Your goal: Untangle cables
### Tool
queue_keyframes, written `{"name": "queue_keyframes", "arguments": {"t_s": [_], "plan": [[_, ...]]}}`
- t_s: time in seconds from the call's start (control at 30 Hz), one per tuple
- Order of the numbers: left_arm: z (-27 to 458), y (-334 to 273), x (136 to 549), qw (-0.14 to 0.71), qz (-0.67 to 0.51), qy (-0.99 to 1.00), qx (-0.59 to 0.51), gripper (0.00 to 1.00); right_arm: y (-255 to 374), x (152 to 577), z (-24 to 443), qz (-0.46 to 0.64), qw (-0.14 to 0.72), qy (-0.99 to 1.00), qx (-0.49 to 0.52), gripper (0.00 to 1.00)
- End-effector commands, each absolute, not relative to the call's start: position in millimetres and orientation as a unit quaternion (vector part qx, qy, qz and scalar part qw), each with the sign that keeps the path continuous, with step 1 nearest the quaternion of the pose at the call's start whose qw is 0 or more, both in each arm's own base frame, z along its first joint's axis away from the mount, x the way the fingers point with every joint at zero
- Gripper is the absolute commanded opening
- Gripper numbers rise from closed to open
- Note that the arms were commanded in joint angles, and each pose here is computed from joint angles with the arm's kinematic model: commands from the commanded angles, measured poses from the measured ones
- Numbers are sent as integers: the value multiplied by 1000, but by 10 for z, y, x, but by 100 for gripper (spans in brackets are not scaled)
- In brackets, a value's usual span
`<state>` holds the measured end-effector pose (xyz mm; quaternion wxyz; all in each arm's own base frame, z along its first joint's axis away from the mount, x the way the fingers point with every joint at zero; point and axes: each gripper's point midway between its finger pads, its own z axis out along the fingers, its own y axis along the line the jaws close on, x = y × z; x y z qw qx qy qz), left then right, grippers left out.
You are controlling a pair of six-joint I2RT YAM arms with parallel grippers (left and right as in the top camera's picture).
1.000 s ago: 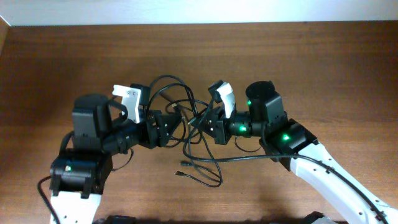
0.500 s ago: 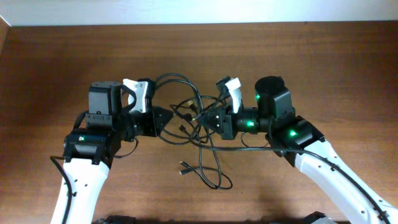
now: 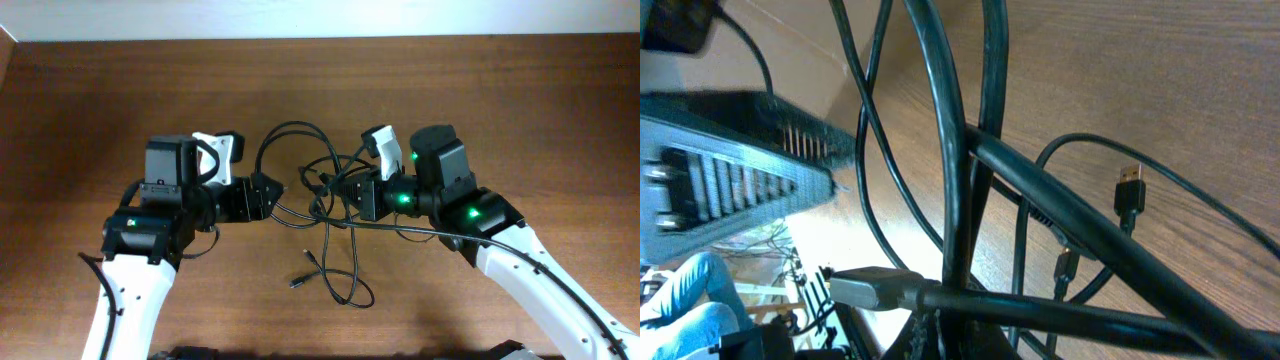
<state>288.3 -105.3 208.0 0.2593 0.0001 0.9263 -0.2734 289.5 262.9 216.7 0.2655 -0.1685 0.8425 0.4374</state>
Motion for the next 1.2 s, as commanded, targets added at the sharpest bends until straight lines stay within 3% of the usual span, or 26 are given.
{"name": "queue_keyframes", "arguments": {"t_s": [0.0,0.07,0.33,0.57,0.77,0.87,1.0,1.17], "plan": [[1888,-778,2812,221,-212,945,-112,68,2612,2930,2338,437,292,832,-177,4],[1850,-772,2755,206,-211,948,-124,58,2606,2940,2330,435,293,833,-175,4],[1516,-767,2792,152,-210,944,-202,48,2607,2940,2331,435,293,833,-175,4],[1110,-957,2928,100,-201,957,-184,34,2605,2941,2331,435,293,833,-175,4],[1244,-824,2878,115,-197,958,-176,44,2595,2916,2293,433,284,838,-172,4],[1564,-780,2754,156,-211,949,-175,44,2594,2915,2292,433,283,838,-172,4],[2100,-781,2634,252,-241,923,-163,54,2594,2915,2292,433,283,838,-172,4],[1952,-964,2748,239,-240,927,-162,50,2595,2916,2284,432,282,839,-172,4]]}}
